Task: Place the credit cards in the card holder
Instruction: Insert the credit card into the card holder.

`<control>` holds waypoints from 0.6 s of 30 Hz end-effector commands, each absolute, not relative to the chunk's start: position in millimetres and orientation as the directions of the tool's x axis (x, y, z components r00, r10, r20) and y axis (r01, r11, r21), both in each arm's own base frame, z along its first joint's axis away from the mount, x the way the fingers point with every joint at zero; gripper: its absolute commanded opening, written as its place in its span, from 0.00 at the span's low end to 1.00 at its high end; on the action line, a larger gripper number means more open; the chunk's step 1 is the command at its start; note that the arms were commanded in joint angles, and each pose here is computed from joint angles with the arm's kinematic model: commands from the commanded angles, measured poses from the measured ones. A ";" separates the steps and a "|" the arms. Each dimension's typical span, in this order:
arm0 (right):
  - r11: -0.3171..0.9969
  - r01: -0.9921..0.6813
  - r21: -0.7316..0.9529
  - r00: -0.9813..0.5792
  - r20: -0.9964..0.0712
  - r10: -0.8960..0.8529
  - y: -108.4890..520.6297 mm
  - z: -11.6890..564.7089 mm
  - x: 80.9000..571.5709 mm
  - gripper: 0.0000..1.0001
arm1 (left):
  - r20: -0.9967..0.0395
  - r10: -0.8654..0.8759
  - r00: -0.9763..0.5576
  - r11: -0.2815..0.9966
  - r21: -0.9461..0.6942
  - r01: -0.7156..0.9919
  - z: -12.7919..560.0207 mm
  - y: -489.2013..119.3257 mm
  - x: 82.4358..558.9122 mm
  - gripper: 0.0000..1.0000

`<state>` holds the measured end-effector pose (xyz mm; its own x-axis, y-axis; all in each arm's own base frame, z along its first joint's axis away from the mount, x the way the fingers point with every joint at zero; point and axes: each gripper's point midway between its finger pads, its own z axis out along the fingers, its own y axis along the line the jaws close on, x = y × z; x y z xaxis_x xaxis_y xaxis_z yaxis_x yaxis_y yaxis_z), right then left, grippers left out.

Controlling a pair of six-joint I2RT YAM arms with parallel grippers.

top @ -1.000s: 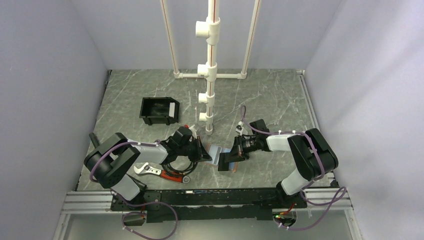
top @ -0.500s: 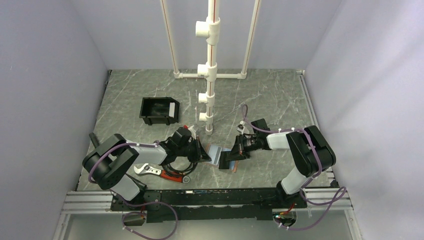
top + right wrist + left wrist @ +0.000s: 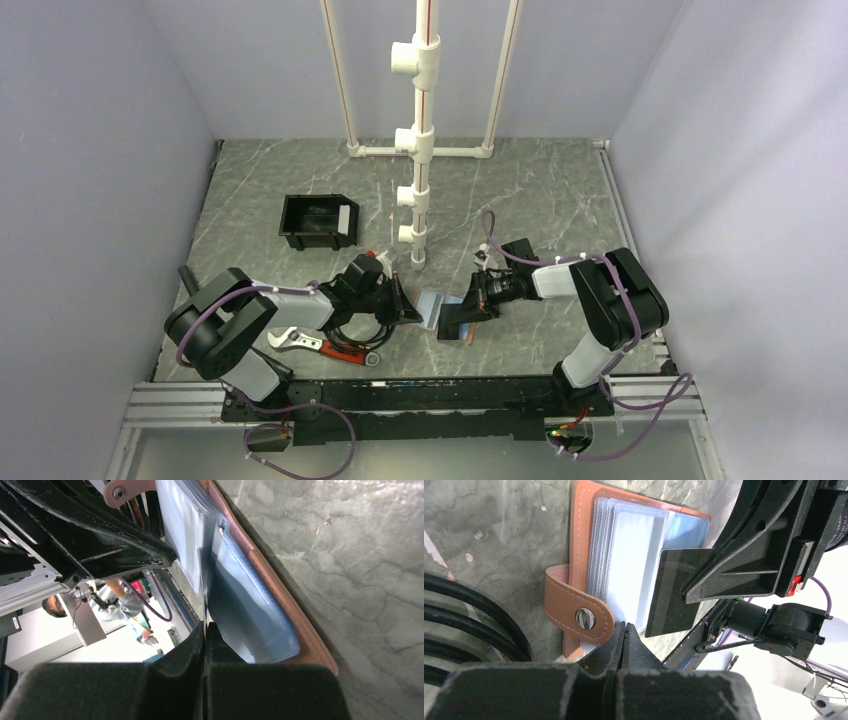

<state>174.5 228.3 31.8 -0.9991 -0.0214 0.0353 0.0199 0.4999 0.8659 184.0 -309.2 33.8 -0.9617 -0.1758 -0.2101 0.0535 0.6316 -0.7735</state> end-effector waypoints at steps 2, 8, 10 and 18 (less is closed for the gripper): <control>0.500 0.010 0.866 -1.000 0.022 -0.018 227.4 27.1 177.4 0.00 | -0.221 -0.179 -0.959 0.656 -0.753 0.051 31.8 -302.6 182.4 0.00; 0.510 0.024 0.860 -1.000 0.030 -0.004 225.1 24.1 178.3 0.00 | -0.222 -0.180 -0.958 0.652 -0.756 0.052 33.0 -302.7 182.3 0.00; 0.505 0.027 0.862 -0.999 0.034 -0.005 226.2 22.8 179.3 0.00 | -0.220 -0.181 -0.959 0.649 -0.759 0.051 32.6 -303.0 182.1 0.00; 0.466 0.004 0.885 -1.000 0.003 0.004 236.0 30.9 198.8 0.00 | -0.205 -0.186 -0.961 0.658 -0.752 0.033 27.9 -301.3 180.8 0.00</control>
<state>175.7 229.9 26.5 -0.9962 -0.0139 0.0863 0.0693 0.4764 0.8765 181.8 -307.1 34.2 -0.9632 -0.1750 -0.2041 0.0475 0.6365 -0.7698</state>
